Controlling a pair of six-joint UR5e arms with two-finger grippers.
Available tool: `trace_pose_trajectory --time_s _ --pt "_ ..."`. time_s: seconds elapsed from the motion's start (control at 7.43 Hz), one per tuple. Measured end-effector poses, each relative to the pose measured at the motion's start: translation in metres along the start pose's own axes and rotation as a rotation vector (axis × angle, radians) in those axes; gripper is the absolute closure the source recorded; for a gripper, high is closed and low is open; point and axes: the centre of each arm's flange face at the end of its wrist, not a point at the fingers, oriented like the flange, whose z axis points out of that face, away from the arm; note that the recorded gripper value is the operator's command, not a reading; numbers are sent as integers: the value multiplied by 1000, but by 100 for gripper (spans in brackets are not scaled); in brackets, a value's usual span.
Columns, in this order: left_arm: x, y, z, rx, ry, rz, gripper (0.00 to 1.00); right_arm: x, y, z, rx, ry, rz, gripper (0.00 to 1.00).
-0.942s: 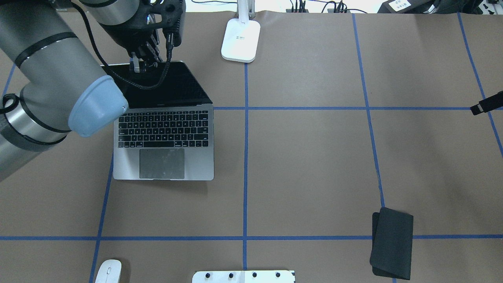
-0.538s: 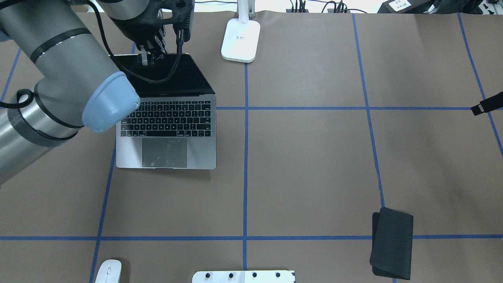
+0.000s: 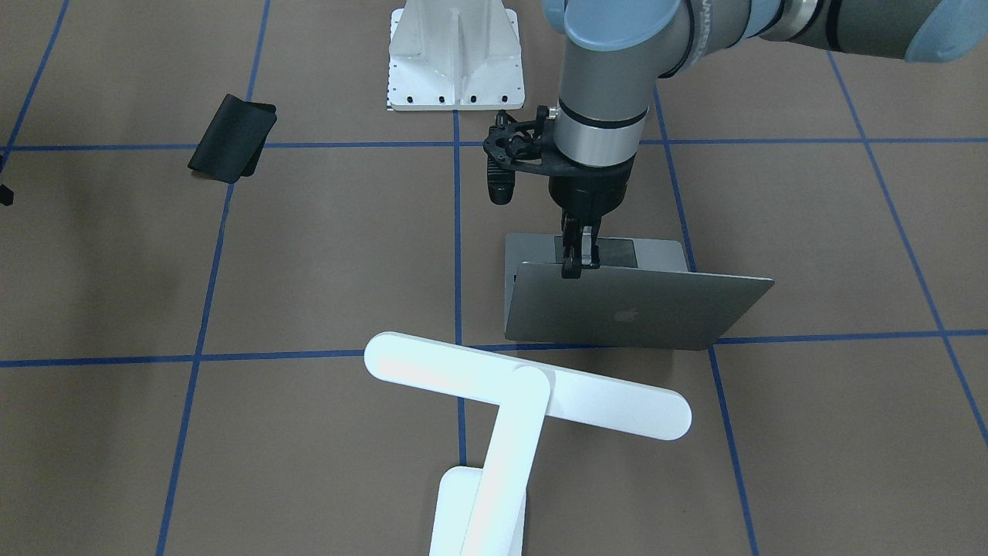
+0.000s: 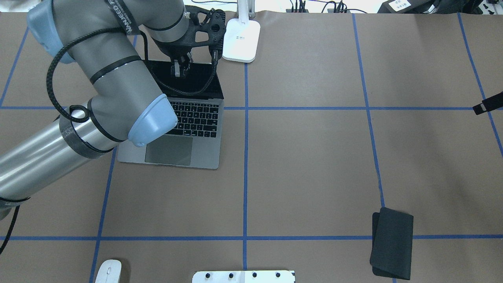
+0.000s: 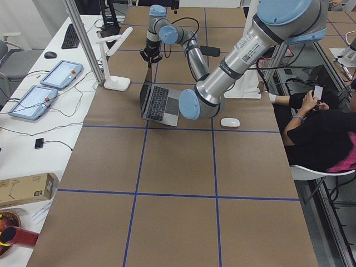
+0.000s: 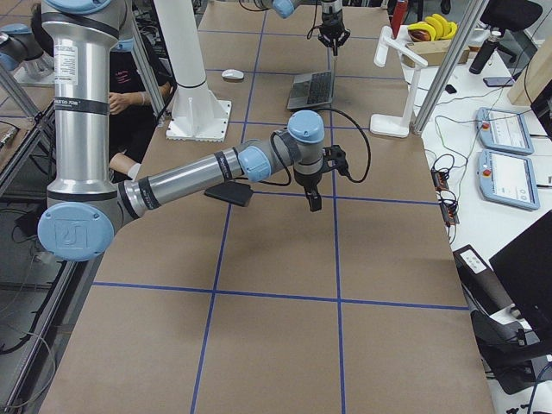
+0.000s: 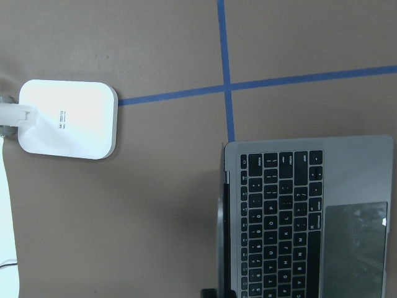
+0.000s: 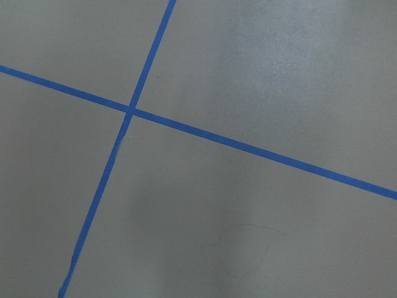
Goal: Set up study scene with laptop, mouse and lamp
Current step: 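Lift the laptop lid open with the left gripper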
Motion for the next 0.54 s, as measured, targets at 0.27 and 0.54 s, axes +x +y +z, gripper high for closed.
trace_pose_trajectory --time_s 0.27,0.54 --pt "0 0 2 -2 -6 -1 89 0 -1 0 1 0 0 0" --pt "0 -1 4 -2 -6 -2 87 0 -1 0 1 0 1 0"
